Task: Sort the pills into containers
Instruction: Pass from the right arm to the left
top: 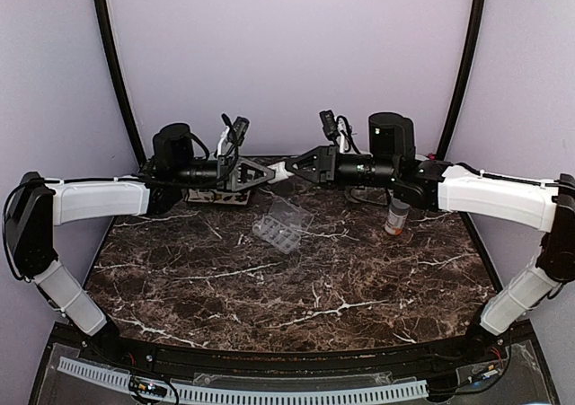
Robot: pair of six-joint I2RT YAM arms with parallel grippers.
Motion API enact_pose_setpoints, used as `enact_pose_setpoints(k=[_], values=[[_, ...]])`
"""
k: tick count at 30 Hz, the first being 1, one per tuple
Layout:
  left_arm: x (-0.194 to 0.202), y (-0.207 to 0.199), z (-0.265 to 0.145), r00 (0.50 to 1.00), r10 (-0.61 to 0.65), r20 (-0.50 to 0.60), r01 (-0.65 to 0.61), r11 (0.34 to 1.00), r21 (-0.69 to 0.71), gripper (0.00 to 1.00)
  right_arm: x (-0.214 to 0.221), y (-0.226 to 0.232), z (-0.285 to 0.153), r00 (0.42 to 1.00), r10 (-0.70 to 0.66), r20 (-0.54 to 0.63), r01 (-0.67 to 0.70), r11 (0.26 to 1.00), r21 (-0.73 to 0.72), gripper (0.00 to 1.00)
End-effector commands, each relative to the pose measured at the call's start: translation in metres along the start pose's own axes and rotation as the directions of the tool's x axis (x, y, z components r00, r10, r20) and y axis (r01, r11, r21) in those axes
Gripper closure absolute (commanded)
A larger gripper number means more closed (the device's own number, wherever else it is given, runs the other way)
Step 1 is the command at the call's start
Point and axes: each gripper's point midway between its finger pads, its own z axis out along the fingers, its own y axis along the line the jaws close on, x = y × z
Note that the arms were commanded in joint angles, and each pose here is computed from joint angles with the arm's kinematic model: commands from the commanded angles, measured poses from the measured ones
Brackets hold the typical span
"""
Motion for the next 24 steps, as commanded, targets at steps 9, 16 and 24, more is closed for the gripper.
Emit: enact_pose_setpoints(k=[9, 16, 24], values=[[-0.008, -0.030, -0.009, 0.997, 0.068, 0.031, -0.071, 0.993, 0.099, 0.53, -0.012, 0.029, 0.007, 1.000, 0.017, 0.024, -0.013, 0.991, -0.133, 0.97], [-0.010, -0.040, -0.012, 0.996, 0.081, 0.042, -0.086, 0.986, 0.145, 0.78, -0.006, 0.027, 0.013, 0.999, 0.039, 0.004, -0.038, 0.987, -0.157, 0.99], [-0.013, -0.054, -0.019, 0.993, 0.113, 0.039, -0.118, 0.977, 0.180, 1.00, 0.001, 0.025, 0.015, 1.000, 0.022, -0.015, -0.024, 0.984, -0.175, 1.00]])
